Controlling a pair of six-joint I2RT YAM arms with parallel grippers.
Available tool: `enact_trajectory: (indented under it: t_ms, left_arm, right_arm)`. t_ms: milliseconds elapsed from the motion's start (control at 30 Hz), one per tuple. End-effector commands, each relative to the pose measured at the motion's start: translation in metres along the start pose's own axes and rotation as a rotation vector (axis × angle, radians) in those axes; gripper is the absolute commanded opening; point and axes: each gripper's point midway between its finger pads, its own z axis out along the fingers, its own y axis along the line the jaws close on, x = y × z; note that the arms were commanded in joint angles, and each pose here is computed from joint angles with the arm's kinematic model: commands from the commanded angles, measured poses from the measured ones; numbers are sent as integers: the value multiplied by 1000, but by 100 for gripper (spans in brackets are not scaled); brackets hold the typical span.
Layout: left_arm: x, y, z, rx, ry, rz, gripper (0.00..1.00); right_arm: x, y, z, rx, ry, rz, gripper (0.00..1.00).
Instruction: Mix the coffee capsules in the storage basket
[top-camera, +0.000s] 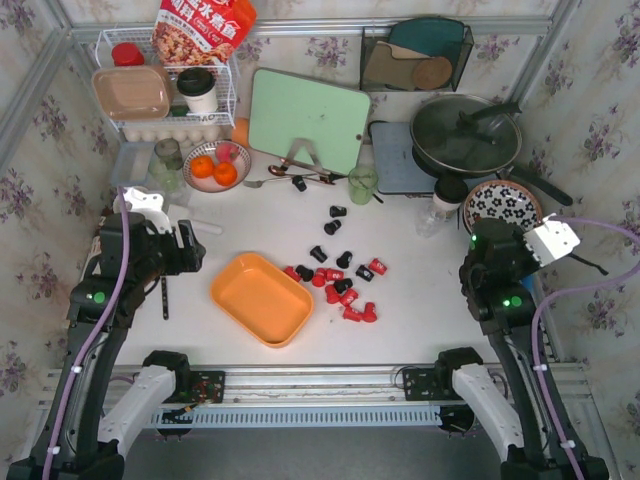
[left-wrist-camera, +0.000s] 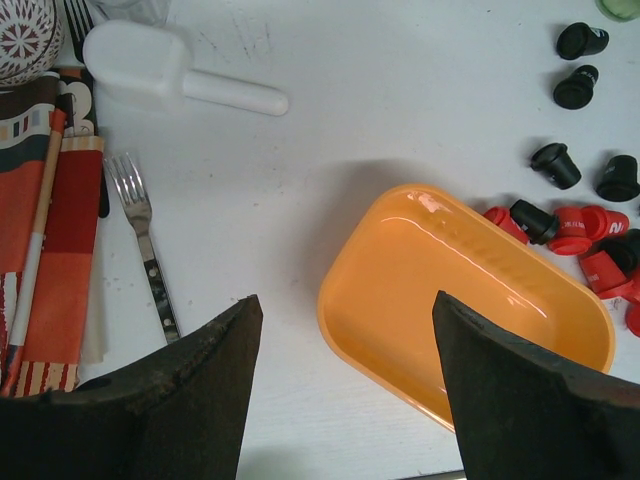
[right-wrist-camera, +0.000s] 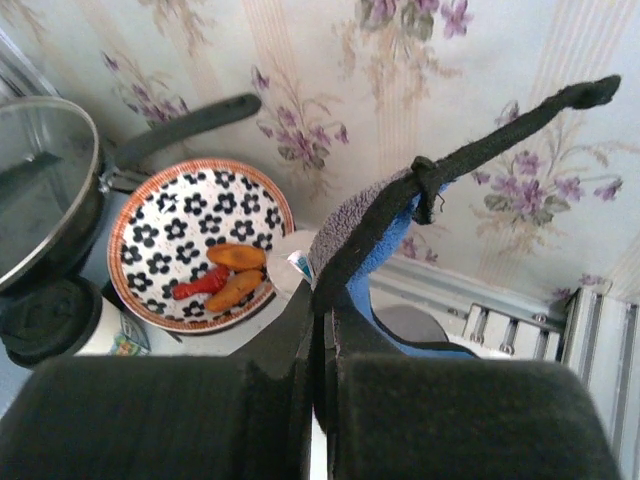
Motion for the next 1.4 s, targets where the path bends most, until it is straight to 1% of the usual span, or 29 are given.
enact_trajectory:
  t_ms: [0,167,233,367,433,467,500,533,567,700,800,900,967,1067,1233,1367]
  left_arm:
    - [-4,-1,0,6,-23,-2,72]
    - [-5,-2,0,8,-21,-1,72]
    - [-4,-2,1,8,-19,-2,72]
    - [-5,-2,1,9,-19,-2,72]
    - [-4,-2,1,9,-16,-2,72]
    - [-5,-2,1,9,-18,-1,72]
    - [-4,-2,1,9,-18,-2,72]
    - [-5,-2,1,9,-18,-2,72]
    - [-4,-2,1,8,-18,-2,72]
    - [-4,-2,3,8,-13,-3,72]
    - [-4,-2,3,9,-11,-3,72]
    - [-4,-2,3,8,-10,-4,72]
    - [-4,-2,3,11,-10,-5,72]
    - [-4,-3,4,14,-9,-5,72]
    - [-4,-3,3,17,-9,-5,72]
    - [-5,-4,3,18,-14,-5,72]
  right_arm:
    - [30,-2,5,17,75,36,1]
    - [56,-23,12,113,115,62,5]
    - [60,-31,12,136,116,79,9]
    - [64,-41,11,157,110,104,11]
    - [66,-42,12,159,113,100,15]
    - [67,-42,12,160,115,98,19]
    - [68,-42,12,162,118,95,26]
    - [68,-41,12,159,122,94,36]
    - [67,-40,12,153,124,97,41]
    - [56,-24,13,79,124,87,56]
    - [45,-11,14,9,117,35,69]
    - [39,-2,14,-20,124,1,87]
    - [33,3,13,-40,133,-10,94]
    - [23,10,12,-65,143,-19,100]
    - [1,13,9,-65,135,-17,100]
    - [-8,19,7,-93,140,-36,100]
